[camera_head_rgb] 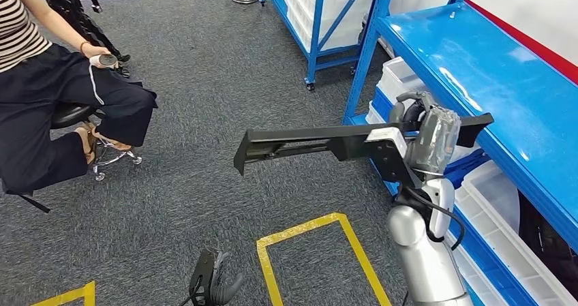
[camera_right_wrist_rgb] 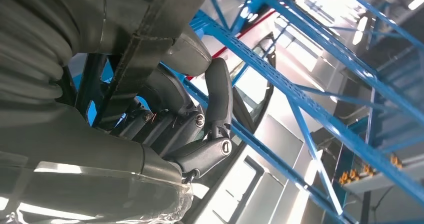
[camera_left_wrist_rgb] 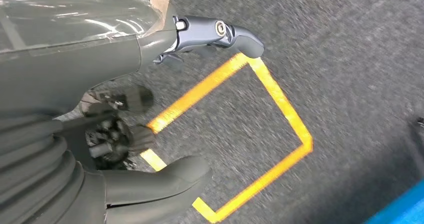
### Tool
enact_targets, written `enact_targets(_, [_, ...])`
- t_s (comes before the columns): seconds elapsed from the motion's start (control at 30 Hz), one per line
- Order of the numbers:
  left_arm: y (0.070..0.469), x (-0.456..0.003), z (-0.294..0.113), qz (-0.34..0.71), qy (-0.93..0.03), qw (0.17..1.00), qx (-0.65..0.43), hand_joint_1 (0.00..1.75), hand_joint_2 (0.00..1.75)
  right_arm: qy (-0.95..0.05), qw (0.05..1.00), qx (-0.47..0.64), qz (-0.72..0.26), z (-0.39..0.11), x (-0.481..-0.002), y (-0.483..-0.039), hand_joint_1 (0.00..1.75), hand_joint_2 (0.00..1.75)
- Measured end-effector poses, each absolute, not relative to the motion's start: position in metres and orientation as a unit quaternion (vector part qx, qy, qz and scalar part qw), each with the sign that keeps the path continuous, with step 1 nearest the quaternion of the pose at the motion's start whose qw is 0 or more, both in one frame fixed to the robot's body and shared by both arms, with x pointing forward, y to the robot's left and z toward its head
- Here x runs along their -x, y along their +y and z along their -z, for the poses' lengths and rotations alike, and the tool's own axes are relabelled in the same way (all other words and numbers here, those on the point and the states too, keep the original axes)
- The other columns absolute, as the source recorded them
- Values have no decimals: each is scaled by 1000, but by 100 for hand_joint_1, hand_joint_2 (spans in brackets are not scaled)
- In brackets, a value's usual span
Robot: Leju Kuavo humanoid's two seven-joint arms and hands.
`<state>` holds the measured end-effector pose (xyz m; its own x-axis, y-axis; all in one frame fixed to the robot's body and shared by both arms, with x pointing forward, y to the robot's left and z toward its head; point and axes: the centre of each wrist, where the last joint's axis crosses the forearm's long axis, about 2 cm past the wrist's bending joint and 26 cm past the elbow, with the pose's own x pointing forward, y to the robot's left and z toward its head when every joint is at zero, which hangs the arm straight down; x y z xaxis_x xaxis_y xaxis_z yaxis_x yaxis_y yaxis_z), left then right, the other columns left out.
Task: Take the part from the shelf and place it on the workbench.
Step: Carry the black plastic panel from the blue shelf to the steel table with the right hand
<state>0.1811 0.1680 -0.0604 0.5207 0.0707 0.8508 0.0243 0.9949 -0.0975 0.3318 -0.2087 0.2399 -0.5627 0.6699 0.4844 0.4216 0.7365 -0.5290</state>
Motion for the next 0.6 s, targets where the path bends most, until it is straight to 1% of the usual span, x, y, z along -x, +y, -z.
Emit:
enact_targets(0.23, [180, -173, 67, -36, -488, 871, 29, 0, 175, -886, 355, 274, -120, -231, -307, -222, 175, 175])
enact_targets(0.6, [187, -165, 71, -54, -489, 871, 15, 0, 175, -895, 354, 255, -93, -235, -294, -235, 175, 175])
